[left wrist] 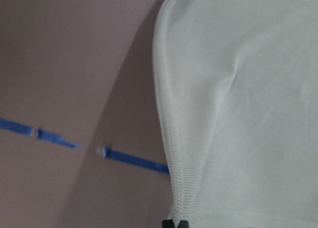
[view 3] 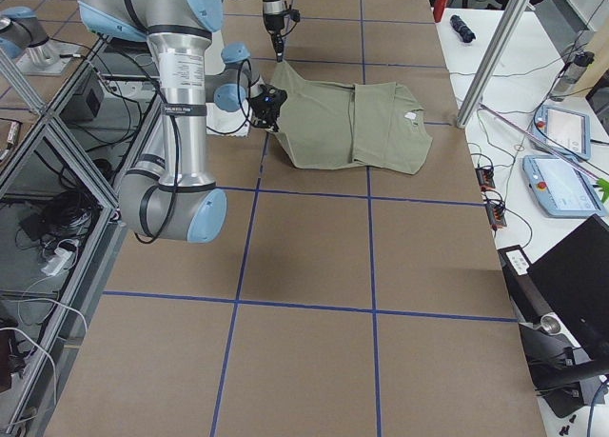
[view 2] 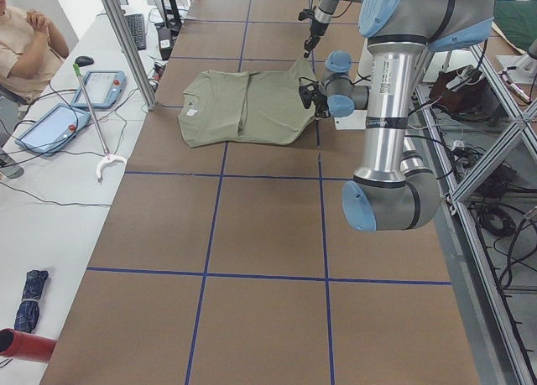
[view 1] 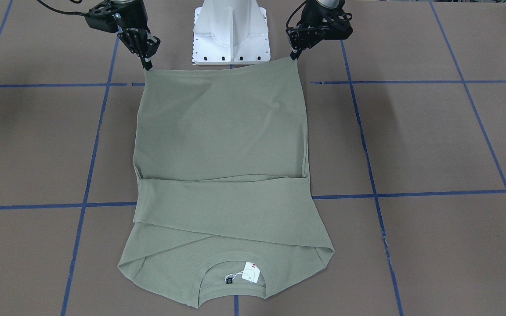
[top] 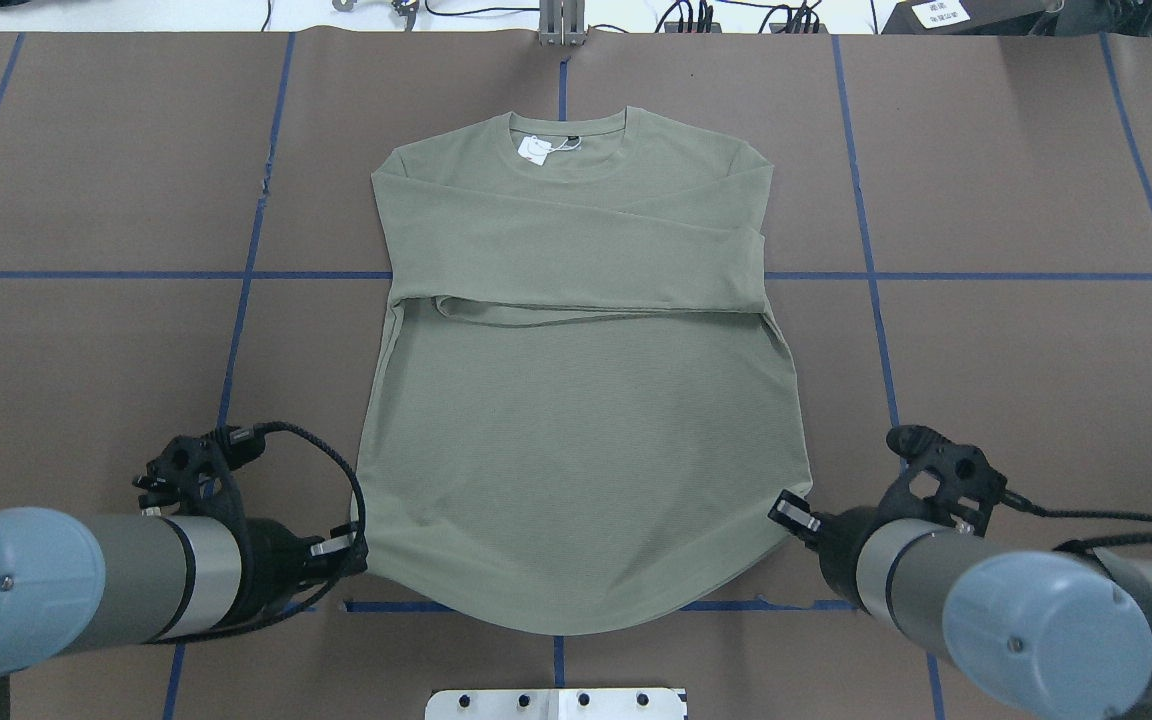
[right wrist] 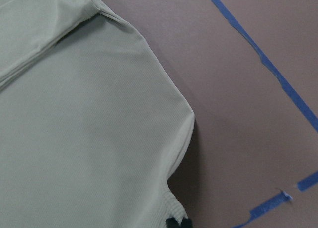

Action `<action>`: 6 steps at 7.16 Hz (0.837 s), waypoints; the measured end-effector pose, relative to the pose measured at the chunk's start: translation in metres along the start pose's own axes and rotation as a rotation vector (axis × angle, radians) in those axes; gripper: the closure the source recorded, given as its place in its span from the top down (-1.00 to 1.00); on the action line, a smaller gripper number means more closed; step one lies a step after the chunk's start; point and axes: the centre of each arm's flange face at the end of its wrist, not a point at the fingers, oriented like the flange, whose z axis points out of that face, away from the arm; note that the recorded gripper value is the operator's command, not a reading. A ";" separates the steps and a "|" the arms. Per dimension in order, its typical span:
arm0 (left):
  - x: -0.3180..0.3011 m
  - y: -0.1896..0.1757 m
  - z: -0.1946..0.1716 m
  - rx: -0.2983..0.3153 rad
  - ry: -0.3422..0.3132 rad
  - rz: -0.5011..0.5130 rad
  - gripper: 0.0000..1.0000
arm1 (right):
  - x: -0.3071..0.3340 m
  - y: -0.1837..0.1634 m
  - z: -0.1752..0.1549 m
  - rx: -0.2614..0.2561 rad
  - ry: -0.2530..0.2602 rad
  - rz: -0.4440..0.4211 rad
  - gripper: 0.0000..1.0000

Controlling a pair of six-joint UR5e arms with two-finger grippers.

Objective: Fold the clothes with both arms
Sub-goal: 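Lift the hem with both grippers and fold it toward the collar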

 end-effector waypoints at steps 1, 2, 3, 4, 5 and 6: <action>0.014 -0.035 0.007 0.066 0.012 -0.018 -1.00 | -0.024 -0.032 0.007 0.007 -0.004 0.002 -1.00; 0.026 -0.072 0.017 0.130 0.009 0.009 -1.00 | -0.048 -0.065 0.017 0.028 -0.006 -0.008 -1.00; 0.034 -0.109 0.025 0.190 -0.008 0.072 -1.00 | -0.071 -0.099 0.030 0.054 0.003 -0.021 -1.00; 0.043 -0.152 0.027 0.254 -0.025 0.112 -1.00 | -0.093 -0.139 0.044 0.076 0.020 -0.035 -1.00; 0.051 -0.187 0.022 0.306 -0.035 0.126 -1.00 | -0.110 -0.179 0.053 0.086 0.039 -0.044 -1.00; 0.057 -0.215 0.012 0.347 -0.039 0.147 -1.00 | -0.123 -0.215 0.061 0.086 0.059 -0.051 -1.00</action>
